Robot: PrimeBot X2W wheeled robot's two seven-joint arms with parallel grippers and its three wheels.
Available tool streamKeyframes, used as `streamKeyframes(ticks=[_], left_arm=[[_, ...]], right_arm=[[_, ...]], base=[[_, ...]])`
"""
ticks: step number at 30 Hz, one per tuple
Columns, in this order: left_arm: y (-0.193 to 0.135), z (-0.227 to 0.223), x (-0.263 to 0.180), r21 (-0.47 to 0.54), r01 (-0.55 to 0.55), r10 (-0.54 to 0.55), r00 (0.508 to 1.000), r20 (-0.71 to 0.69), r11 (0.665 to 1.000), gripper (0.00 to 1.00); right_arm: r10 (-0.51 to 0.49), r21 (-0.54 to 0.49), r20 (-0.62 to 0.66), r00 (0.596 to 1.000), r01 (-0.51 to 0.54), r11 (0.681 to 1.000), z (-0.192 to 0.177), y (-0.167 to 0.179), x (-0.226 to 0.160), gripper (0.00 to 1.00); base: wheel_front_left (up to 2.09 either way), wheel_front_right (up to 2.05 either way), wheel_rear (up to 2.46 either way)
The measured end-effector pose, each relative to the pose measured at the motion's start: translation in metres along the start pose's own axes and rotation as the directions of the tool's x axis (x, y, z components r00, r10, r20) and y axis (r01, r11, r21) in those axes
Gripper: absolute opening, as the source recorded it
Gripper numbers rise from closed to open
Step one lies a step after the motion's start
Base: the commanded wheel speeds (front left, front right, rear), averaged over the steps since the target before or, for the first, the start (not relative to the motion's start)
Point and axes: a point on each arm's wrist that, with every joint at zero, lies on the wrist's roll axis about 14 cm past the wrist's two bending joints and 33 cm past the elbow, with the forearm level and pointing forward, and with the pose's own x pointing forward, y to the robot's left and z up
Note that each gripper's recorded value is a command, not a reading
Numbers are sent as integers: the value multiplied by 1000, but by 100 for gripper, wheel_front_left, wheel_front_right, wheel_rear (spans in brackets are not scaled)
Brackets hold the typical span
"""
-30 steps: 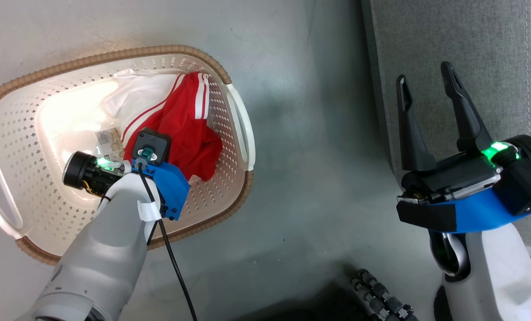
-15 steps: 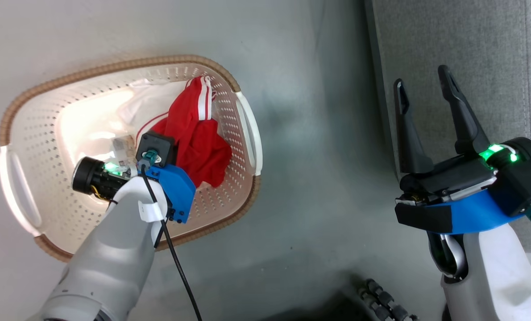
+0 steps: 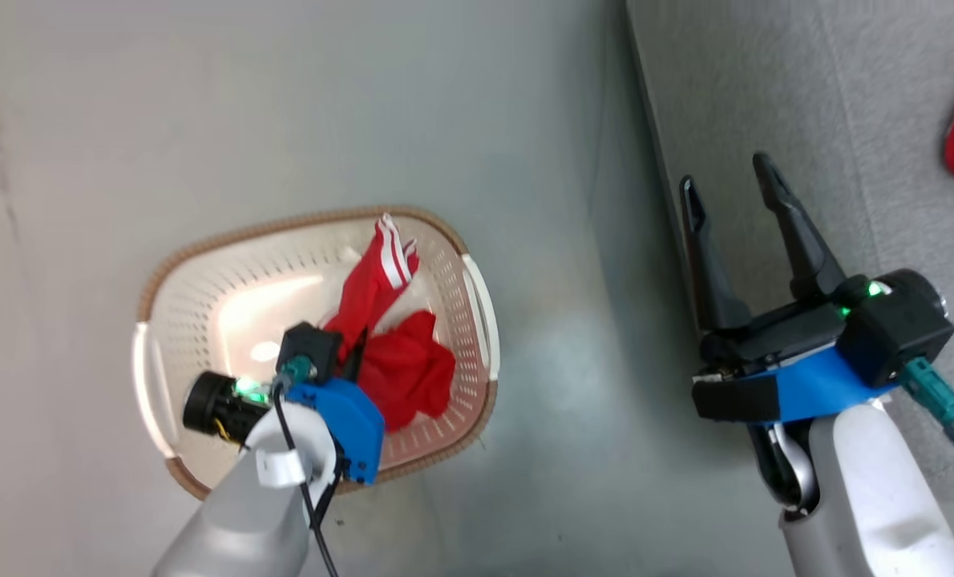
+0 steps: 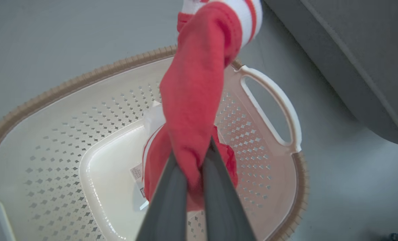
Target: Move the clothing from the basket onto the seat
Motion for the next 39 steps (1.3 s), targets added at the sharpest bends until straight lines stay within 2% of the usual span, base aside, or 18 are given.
streamKeyframes(ticks=[11, 24, 30, 39], left_arm=[[-24, 47, -82, -6, -35, 35, 978, 207, 999, 0], [-52, 104, -152, 144, -73, 6, 907, 421, 987, 0], [-69, 118, -169, 191, -65, -32, 885, 465, 980, 0], [-104, 177, -188, 287, -19, -148, 822, 549, 958, 0]], right_arm=[[37, 27, 67, 997, -39, 999, 56, 24, -46, 100], [148, 47, 195, 969, -160, 986, 114, 70, -81, 100], [172, 58, 211, 962, -188, 980, 120, 80, -96, 100], [182, 64, 191, 965, -197, 978, 115, 84, -106, 100]], base=[[0, 0, 0], [0, 0, 0], [0, 0, 0], [0, 0, 0]])
